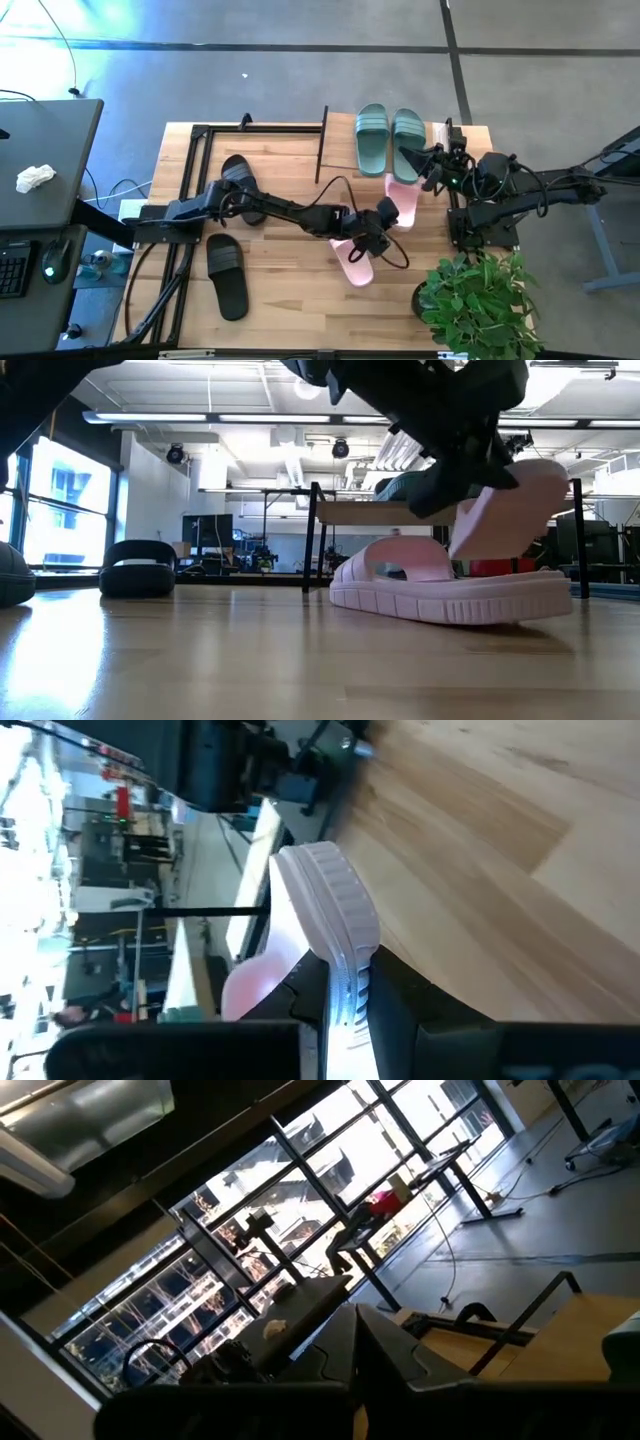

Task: Pick and place slides into the shelf
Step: Put the left pink slides under the shelf

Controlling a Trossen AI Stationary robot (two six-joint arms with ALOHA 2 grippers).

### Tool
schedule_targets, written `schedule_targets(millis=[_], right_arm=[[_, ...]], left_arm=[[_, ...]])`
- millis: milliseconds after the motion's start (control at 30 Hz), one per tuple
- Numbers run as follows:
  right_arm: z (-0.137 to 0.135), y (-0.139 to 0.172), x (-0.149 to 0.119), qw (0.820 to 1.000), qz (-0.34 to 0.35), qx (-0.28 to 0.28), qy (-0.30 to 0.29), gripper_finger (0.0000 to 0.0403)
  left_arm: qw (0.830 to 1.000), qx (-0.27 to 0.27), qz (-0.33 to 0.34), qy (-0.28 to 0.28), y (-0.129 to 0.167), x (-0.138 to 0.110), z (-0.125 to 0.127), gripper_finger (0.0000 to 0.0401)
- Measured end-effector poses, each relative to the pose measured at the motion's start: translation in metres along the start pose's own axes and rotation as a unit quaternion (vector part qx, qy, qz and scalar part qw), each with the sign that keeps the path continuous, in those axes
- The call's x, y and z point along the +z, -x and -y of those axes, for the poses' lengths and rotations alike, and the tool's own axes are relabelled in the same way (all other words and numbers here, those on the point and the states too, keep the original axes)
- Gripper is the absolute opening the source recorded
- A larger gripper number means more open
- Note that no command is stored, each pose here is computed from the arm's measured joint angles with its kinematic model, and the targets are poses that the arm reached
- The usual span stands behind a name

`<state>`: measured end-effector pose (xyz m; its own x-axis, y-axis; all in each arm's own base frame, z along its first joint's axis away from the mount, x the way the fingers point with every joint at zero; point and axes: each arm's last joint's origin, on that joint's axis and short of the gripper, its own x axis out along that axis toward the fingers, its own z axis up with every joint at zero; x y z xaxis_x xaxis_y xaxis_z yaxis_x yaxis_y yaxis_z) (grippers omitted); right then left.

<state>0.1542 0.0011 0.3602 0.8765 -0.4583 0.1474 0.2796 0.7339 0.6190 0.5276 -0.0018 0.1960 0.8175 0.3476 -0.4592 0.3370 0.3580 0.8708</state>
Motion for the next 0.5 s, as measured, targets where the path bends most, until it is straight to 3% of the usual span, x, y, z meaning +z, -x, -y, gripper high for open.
schedule_targets(millis=[267, 500], right_arm=[[0.002, 0.005, 0.003, 1.0, -0.006, -0.002, 0.005, 0.0], [0.003, 0.006, 0.002, 1.0, -0.011, -0.003, 0.003, 0.0]], left_arm=[[1.0, 0.001, -0.002, 0.008, -0.023, 0.003, 0.022, 0.003], [1.0, 0.009, 0.004, 0.012, -0.042, 0.011, 0.017, 0.003]])
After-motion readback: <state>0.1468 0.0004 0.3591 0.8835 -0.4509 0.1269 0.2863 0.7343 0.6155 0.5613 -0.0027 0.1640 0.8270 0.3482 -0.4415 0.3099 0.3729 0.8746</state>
